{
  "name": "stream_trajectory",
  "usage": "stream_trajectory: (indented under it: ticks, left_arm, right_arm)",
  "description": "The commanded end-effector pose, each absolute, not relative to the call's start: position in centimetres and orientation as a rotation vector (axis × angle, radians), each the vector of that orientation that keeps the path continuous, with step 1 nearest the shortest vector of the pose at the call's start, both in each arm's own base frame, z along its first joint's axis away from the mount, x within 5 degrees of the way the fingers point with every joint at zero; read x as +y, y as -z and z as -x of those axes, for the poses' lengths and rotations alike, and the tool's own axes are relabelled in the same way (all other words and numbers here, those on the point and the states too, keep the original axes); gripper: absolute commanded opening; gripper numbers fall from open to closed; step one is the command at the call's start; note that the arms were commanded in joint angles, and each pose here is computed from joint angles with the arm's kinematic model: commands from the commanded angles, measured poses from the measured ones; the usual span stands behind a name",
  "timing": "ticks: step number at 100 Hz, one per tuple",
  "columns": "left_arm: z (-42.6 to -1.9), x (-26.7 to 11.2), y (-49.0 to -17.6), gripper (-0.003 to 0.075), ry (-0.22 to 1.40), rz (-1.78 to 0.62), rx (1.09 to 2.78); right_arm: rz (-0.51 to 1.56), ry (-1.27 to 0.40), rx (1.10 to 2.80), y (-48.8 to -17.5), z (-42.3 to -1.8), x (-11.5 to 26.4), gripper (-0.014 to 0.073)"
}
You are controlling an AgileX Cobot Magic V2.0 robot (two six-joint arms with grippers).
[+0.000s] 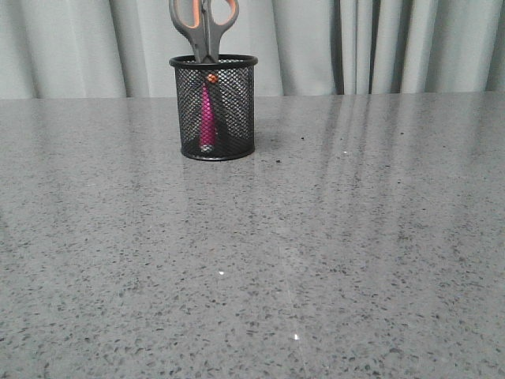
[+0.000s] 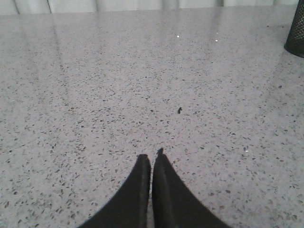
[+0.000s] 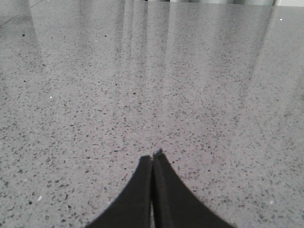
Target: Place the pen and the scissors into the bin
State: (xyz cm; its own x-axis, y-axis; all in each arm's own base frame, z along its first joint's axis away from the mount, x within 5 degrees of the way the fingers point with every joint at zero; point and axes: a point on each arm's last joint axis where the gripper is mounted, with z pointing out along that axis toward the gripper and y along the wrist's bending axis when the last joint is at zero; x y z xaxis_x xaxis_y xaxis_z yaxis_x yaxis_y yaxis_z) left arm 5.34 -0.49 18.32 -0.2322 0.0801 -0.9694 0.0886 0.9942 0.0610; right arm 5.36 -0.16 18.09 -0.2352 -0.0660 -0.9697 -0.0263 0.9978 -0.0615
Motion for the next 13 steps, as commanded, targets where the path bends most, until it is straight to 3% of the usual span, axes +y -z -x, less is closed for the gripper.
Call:
stream_trajectory:
  ticks: [1,13]
  left_arm:
    - [-5.37,-0.47,-17.45,-0.0019,0.014,-0.105,1.767]
    - [-5.37,-0.47,-17.45,-0.0019,0.014,-0.105,1.767]
  right_arm:
    - [0.067,0.040,1.762,-18.05,-5.36,-0.14,-0.0069]
    - [0.067,0.040,1.762,-18.05,-5.36,-0.14,-0.0069]
